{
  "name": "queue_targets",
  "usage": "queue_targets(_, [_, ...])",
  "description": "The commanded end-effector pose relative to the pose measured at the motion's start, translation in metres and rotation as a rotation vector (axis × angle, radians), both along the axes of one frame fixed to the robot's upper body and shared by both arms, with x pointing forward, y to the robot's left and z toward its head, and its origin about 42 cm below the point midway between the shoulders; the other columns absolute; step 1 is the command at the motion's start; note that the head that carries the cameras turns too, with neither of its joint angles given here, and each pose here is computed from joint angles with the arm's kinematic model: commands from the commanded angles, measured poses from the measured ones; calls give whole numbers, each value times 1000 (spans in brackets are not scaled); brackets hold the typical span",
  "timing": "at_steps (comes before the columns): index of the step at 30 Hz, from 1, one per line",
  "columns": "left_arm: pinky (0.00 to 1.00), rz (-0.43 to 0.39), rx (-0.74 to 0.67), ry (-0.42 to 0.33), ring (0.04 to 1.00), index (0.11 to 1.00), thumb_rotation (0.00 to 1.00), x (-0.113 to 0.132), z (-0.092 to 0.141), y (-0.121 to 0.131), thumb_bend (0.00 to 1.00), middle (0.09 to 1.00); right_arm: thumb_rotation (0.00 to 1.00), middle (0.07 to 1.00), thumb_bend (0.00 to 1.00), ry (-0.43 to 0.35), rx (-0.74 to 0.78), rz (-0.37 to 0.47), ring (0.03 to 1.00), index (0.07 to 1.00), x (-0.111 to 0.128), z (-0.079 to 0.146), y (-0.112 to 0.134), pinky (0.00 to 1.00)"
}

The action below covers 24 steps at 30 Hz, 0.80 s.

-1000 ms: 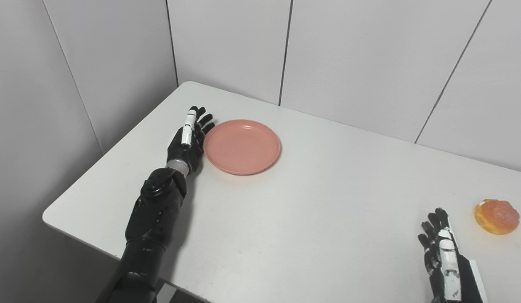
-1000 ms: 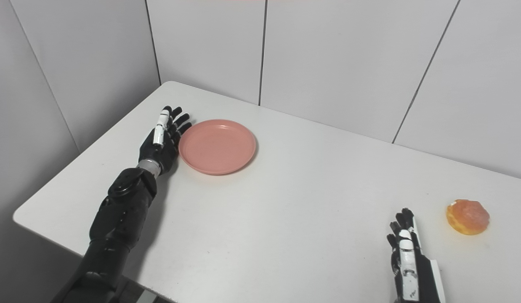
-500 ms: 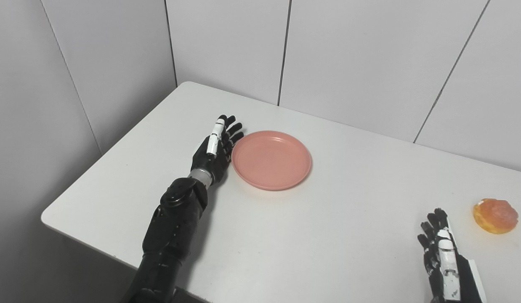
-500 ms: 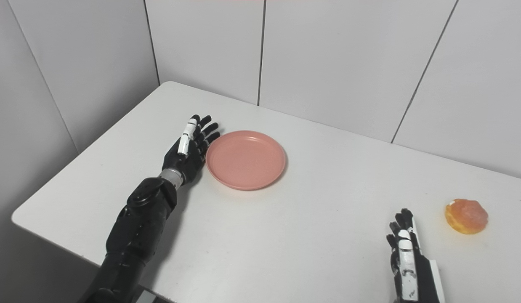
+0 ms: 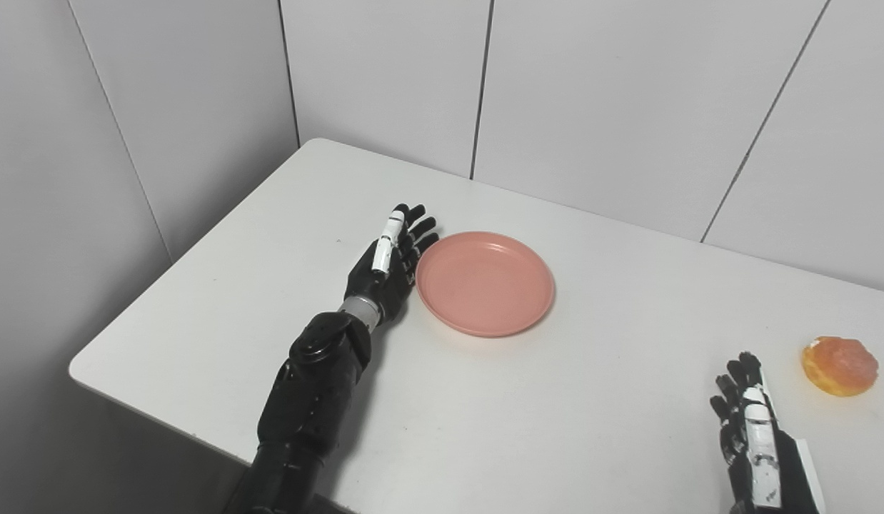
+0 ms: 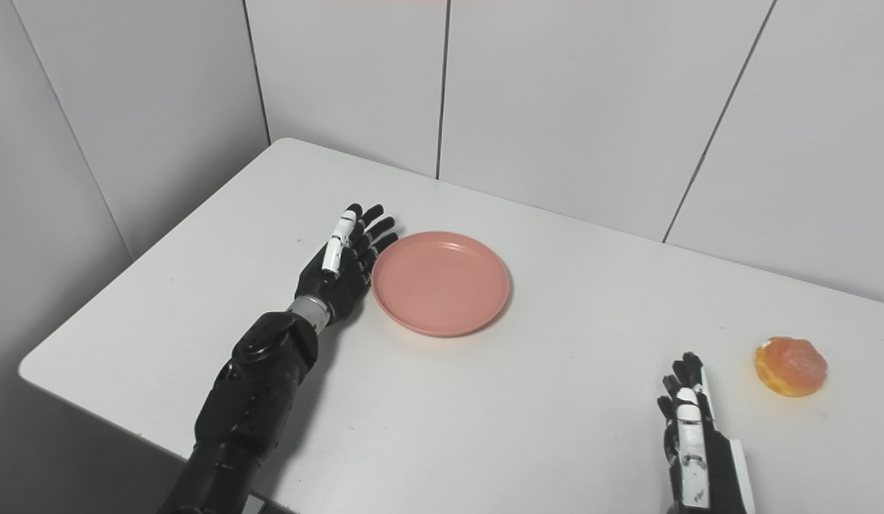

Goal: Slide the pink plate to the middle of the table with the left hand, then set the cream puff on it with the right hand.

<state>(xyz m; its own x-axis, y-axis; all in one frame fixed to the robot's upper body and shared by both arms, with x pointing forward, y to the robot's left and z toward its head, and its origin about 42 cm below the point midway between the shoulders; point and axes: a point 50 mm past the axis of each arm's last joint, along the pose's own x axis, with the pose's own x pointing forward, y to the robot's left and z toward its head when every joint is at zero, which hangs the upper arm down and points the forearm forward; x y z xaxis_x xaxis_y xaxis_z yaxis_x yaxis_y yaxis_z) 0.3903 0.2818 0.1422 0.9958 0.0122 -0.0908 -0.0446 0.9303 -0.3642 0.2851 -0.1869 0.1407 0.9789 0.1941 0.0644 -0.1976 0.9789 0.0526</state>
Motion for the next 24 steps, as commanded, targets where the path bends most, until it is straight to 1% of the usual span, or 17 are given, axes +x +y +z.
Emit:
queue_targets(1, [965, -33, -21, -26, 941, 928, 1000, 3, 8, -9, 391, 944, 1000, 1000, 161, -83, 18, 9, 1000, 1000, 8, 18, 4, 1000])
queue_targets(5, [955, -55, -21, -23, 940, 925, 1000, 1, 6, -15, 397, 944, 1000, 1000, 188, -78, 21, 6, 1000, 1000, 8, 18, 6, 1000])
queue_targets(11, [928, -94, -10, -23, 937, 922, 1000, -3, 4, -24, 384, 942, 1000, 1000, 159, -77, 46, -6, 1000, 1000, 8, 20, 5, 1000])
queue_targets(16, [918, -126, -6, -24, 931, 925, 1000, -7, 3, -33, 398, 939, 1000, 1000, 192, -82, 21, -20, 1000, 1000, 5, 21, 8, 1000])
queue_targets(24, [931, -177, -37, -19, 933, 929, 1000, -15, 4, -49, 400, 941, 1000, 1000, 186, -90, 3, -24, 999, 1000, 5, 23, 13, 995])
